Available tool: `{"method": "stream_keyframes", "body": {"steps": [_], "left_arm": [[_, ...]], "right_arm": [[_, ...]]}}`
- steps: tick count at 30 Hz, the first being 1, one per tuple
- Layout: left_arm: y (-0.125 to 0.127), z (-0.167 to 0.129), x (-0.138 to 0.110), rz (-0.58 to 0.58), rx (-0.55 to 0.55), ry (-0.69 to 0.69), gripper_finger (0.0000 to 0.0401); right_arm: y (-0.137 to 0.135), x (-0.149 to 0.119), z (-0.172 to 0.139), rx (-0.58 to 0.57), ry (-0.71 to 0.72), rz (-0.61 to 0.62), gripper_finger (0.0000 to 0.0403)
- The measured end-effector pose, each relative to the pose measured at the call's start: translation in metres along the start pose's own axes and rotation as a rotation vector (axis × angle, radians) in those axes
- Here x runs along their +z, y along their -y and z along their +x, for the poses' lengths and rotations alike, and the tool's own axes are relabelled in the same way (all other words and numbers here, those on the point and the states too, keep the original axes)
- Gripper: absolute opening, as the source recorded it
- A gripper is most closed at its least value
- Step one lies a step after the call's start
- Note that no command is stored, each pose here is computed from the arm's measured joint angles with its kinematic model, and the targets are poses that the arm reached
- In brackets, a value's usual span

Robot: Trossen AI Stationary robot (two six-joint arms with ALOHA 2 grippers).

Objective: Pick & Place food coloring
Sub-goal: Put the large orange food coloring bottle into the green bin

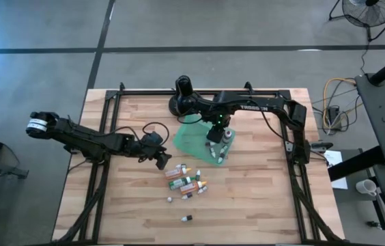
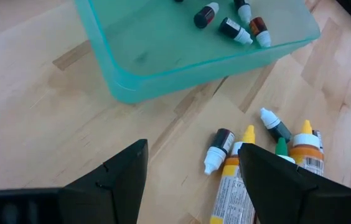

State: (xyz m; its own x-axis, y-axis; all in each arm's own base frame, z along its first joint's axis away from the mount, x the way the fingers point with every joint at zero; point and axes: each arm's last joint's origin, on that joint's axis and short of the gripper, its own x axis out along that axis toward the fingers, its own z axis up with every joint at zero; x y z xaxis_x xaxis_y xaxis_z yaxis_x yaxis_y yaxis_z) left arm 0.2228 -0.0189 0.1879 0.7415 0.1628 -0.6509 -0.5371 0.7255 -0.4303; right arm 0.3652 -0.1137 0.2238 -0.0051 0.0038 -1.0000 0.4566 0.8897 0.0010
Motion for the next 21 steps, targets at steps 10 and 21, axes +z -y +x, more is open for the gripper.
{"method": "stream_keyframes", "body": {"steps": [10, 21], "left_arm": [[-0.0003, 0.0, -0.0002, -0.006, 0.004, -0.001, 0.0223], [-0.0007, 0.0, 0.0002, 0.018, 0.018, 0.013, 0.0223]], "right_arm": [[-0.0001, 0.0006, 0.0008, -0.001, 0.003, -0.015, 0.0131], [-0.0003, 0.0012, 0.001, 0.0, 0.007, -0.049, 0.0162]]}}
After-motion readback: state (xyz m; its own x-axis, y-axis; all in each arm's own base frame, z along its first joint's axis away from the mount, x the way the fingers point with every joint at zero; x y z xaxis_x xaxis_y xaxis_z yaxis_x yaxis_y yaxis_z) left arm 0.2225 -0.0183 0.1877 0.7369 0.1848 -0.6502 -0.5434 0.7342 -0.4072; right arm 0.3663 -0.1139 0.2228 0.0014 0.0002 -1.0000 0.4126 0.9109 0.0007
